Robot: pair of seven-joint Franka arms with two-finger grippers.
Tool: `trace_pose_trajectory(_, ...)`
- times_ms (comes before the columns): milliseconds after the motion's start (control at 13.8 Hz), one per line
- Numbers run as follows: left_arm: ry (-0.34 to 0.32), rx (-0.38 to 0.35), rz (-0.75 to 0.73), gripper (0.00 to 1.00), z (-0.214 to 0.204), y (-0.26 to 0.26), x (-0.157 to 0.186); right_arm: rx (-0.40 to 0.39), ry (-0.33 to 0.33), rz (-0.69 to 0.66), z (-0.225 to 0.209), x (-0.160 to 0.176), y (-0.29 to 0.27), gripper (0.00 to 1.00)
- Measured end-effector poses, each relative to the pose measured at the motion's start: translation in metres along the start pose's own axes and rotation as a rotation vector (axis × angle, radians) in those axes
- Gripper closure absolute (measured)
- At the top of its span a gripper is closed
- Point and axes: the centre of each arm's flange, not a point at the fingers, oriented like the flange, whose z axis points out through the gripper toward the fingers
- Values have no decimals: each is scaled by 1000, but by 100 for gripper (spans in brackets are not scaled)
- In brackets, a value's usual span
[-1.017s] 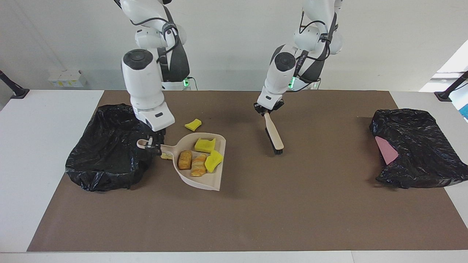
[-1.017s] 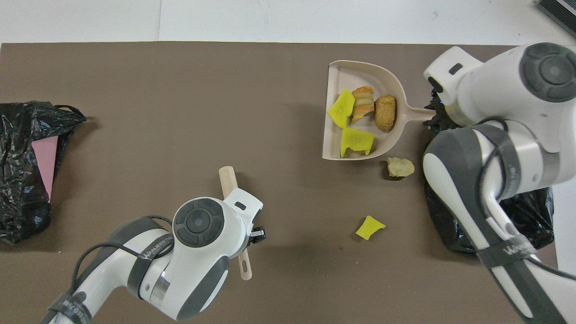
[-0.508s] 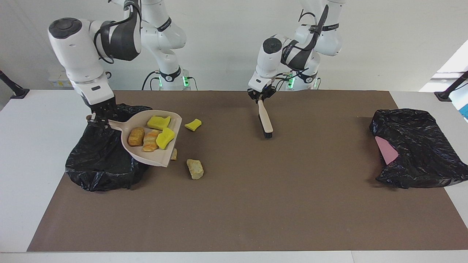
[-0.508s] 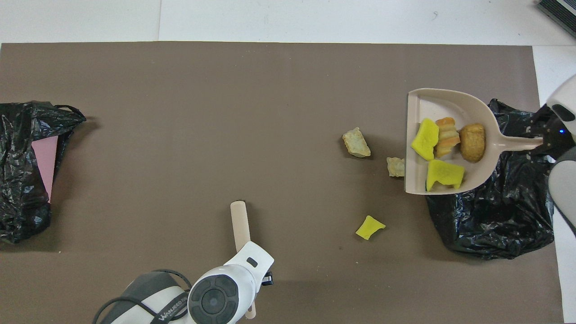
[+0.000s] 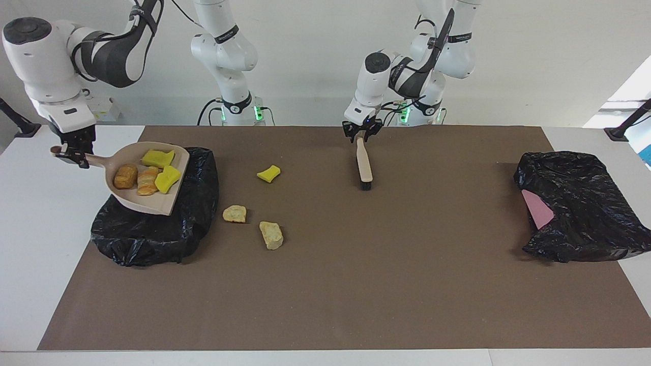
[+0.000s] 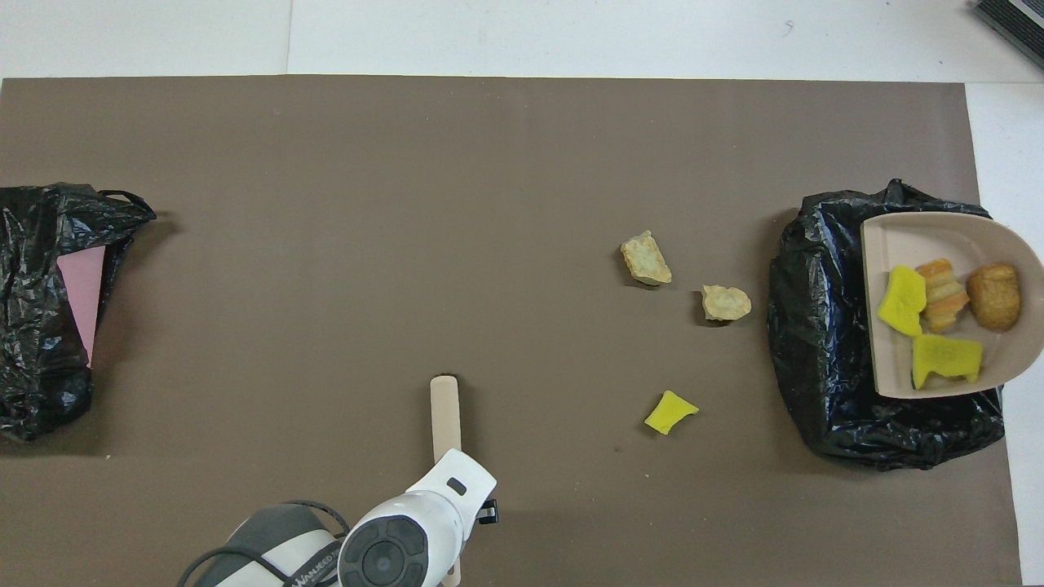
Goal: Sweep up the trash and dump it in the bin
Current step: 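Tip the dustpan over the bag while the left gripper drops the brush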
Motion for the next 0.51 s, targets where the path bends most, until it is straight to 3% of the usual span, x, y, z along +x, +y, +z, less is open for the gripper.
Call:
trace_pose_trajectory(218,38,-52,-22,1,-28,-7,48,-21,-108,-91,7,13,-14,69)
trace_pose_trajectory(508,90,-97,-22,0,-58,-32,124,-42,-225,-199,6,27,-30,69)
